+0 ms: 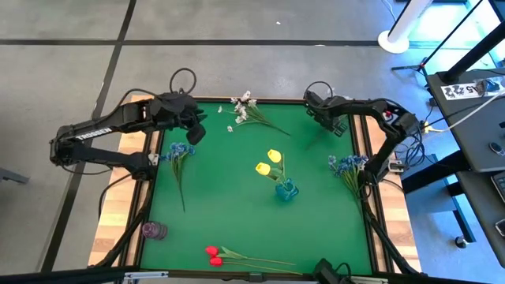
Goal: Sort flowers into vase by color
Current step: Put the right white flowers into the blue vase
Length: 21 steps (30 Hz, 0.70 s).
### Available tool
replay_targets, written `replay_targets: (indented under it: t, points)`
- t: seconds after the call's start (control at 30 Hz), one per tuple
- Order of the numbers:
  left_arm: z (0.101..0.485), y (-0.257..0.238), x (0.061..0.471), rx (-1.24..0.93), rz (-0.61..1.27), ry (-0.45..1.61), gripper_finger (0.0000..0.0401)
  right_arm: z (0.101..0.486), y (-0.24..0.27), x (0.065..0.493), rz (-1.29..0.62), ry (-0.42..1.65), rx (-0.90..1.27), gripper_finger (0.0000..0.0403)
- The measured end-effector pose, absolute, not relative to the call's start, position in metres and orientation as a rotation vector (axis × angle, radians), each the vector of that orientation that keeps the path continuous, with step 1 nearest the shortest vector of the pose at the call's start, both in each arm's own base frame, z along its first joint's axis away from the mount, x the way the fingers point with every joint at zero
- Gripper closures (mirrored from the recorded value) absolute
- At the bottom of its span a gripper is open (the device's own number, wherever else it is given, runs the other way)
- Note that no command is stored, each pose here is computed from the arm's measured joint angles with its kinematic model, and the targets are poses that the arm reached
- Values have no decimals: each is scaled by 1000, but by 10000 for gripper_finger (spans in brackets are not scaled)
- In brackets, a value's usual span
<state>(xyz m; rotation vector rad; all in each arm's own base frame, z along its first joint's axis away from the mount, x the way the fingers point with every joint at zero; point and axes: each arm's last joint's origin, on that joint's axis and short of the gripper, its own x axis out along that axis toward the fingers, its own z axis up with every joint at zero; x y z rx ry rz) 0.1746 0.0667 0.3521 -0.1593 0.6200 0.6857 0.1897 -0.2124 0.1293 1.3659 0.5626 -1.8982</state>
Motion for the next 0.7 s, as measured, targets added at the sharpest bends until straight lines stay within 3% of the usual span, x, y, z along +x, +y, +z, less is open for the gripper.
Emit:
replay_targets:
  t: [0.13, 0.2, 0.47, 0.7]
  points:
    - [355, 65, 171, -164, 670, 605, 310, 141, -191, 200, -1814, 681, 1338, 370]
    - [355, 65, 172, -153, 666, 599, 310, 151, -177, 215, -1684, 708, 1325, 386]
    - [359, 66, 174, -111, 650, 567, 310, 156, -117, 252, -1317, 954, 1266, 301]
    - [362, 61, 162, -117, 641, 569, 310, 157, -117, 253, -1349, 933, 1212, 182]
